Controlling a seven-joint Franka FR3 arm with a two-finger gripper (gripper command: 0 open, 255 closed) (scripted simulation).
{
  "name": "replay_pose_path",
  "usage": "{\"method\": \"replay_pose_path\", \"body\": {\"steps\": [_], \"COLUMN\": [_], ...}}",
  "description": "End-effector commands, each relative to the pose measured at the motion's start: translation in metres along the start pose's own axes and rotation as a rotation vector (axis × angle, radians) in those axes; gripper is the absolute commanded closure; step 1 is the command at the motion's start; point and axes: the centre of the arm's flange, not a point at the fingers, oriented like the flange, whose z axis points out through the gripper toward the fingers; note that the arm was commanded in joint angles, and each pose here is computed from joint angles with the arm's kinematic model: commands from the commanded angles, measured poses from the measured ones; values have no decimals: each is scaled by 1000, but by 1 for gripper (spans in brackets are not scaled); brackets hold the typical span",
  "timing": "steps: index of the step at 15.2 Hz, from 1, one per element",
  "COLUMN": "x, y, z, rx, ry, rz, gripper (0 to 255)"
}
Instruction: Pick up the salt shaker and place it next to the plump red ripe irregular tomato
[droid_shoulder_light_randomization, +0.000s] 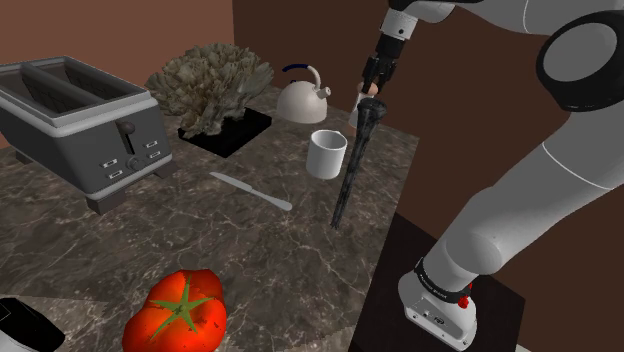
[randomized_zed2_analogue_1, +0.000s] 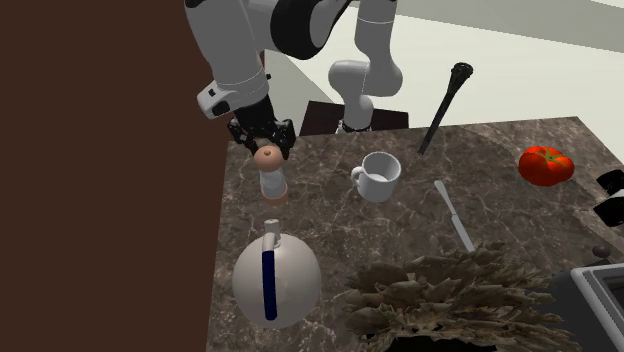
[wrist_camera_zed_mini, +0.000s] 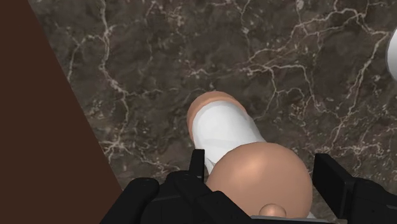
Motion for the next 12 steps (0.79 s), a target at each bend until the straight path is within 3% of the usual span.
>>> {"method": "replay_pose_path", "body": {"steps": [1, 12], "x": [0, 1], "y": [0, -8], "z": [0, -52], "rx": [0, 0], "ry": [0, 0], "rz": [0, 0], "gripper": [255, 255]}}
